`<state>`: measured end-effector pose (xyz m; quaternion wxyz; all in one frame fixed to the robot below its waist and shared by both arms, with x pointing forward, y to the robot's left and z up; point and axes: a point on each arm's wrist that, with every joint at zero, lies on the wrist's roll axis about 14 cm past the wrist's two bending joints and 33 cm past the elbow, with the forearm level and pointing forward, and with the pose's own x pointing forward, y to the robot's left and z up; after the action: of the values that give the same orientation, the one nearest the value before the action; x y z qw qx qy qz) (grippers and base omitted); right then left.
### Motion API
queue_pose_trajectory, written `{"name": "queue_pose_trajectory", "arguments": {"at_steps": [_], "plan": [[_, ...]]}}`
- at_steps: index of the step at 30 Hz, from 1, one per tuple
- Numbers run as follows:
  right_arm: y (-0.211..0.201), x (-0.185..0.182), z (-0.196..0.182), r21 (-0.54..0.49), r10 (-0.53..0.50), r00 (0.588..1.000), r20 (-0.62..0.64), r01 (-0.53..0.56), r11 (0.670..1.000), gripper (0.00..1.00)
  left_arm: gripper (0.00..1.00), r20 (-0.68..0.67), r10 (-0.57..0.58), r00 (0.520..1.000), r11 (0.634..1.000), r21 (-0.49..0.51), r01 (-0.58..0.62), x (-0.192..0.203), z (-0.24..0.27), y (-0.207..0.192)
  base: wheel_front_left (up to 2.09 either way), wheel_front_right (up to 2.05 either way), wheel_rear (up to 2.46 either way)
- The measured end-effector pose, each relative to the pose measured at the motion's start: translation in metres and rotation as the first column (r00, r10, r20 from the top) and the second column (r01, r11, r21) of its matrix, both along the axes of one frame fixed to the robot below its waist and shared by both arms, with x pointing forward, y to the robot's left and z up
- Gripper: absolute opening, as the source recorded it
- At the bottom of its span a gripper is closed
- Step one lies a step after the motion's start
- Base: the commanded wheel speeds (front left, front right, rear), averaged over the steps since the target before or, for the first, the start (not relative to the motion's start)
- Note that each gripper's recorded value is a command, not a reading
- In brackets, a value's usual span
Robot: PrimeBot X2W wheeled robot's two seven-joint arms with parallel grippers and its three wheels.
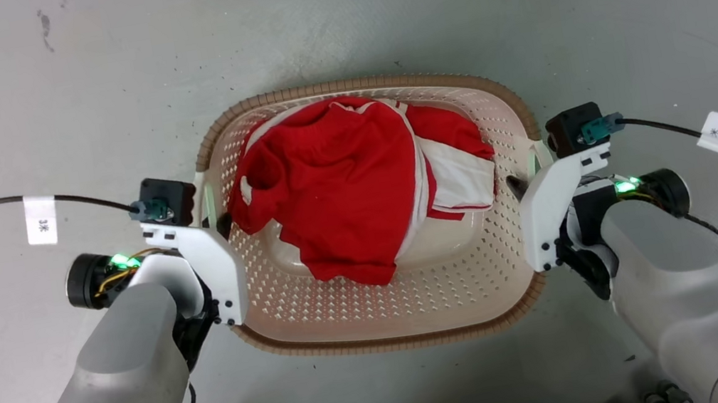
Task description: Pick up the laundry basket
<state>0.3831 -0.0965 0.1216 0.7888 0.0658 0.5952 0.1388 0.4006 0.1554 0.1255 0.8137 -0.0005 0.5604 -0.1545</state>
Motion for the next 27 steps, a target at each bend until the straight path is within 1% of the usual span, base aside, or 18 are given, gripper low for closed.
{"name": "queue_pose_trajectory", "arguments": {"at_steps": [6,12,18,19,21,27], "plan": [[-0.003,0.002,0.007,-0.015,-0.002,1.000,0.010,0.002,1.000,0.00,0.00,0.012,0.009,1.000,1.000,-0.025,-0.009,0.001,0.010,-0.005,0.00,0.00,0.00],[-0.009,0.008,0.027,-0.050,0.044,0.999,0.014,-0.043,0.998,0.00,0.00,0.008,0.013,1.000,0.999,-0.050,-0.013,-0.001,0.031,-0.011,0.00,0.00,0.00],[-0.015,0.009,0.056,-0.090,0.092,0.996,-0.016,-0.093,0.992,0.00,0.00,-0.030,-0.004,1.000,0.997,-0.074,0.002,-0.008,0.059,-0.015,0.00,0.00,0.00],[-0.018,0.008,0.067,-0.109,0.111,0.993,-0.030,-0.113,0.988,0.00,0.00,-0.048,-0.015,0.999,0.997,-0.081,0.011,-0.012,0.070,-0.017,0.00,0.00,0.00],[-0.021,0.003,0.077,-0.124,0.127,0.990,-0.056,-0.133,0.983,0.00,0.00,-0.063,-0.029,0.998,0.996,-0.088,0.023,-0.016,0.081,-0.018,0.00,0.00,0.00],[-0.025,-0.004,0.114,-0.160,0.154,0.982,-0.110,-0.170,0.972,0.00,0.00,-0.101,-0.070,0.992,0.993,-0.104,0.059,-0.025,0.118,-0.019,0.00,0.00,0.00]]}}
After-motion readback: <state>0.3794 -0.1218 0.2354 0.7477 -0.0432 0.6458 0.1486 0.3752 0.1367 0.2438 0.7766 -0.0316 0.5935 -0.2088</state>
